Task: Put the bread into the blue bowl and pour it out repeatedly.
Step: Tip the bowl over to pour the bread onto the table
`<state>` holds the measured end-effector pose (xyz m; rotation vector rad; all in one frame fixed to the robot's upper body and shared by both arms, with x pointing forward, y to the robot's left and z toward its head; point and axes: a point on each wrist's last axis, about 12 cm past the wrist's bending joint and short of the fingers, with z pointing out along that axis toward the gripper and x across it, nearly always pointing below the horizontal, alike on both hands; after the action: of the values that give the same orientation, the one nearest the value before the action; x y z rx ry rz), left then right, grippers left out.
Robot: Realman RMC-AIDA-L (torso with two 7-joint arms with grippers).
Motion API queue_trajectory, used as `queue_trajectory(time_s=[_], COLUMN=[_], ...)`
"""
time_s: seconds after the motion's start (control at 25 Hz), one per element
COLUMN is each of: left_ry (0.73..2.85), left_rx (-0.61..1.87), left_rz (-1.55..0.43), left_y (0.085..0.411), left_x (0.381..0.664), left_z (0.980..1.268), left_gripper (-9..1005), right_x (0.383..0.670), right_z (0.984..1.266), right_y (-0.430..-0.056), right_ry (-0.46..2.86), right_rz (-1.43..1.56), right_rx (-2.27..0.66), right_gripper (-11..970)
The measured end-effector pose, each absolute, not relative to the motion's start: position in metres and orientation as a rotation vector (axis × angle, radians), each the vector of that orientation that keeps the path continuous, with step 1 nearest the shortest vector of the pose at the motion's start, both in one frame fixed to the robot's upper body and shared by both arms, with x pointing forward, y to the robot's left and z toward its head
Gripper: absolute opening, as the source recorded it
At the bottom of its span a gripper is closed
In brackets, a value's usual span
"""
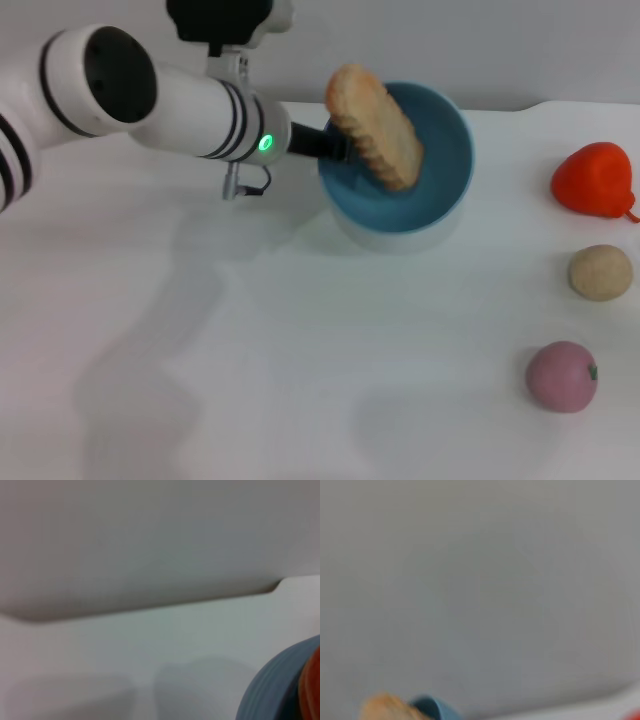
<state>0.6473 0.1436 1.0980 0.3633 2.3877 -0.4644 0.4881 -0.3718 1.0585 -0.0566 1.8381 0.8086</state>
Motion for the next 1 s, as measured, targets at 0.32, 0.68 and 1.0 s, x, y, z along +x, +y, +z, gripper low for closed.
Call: queue_trajectory(time_s=[0.32,0.68,1.0], left_ry=[2.259,2.038,1.817], left_rx=[0.443,0.519,0.569], left_rz=[-0.41,-0.332,-0.266], left_y=[0.125,0.111,0.109], left_x=[0.653,0.649,0.642], left_z=[1.104,1.101,1.095], left_gripper=[-1,0,0], right_x=[0.482,0.48,0.478], right_z=[1.047,1.042,1.039], right_y=[-0.382,-0.381,-0.38], right_ry=[1.977,2.022,2.028], right_rz=[0.814,0.815,0.815], right_rx=[0.022,0.026,0.038], right_gripper=[402,406,417])
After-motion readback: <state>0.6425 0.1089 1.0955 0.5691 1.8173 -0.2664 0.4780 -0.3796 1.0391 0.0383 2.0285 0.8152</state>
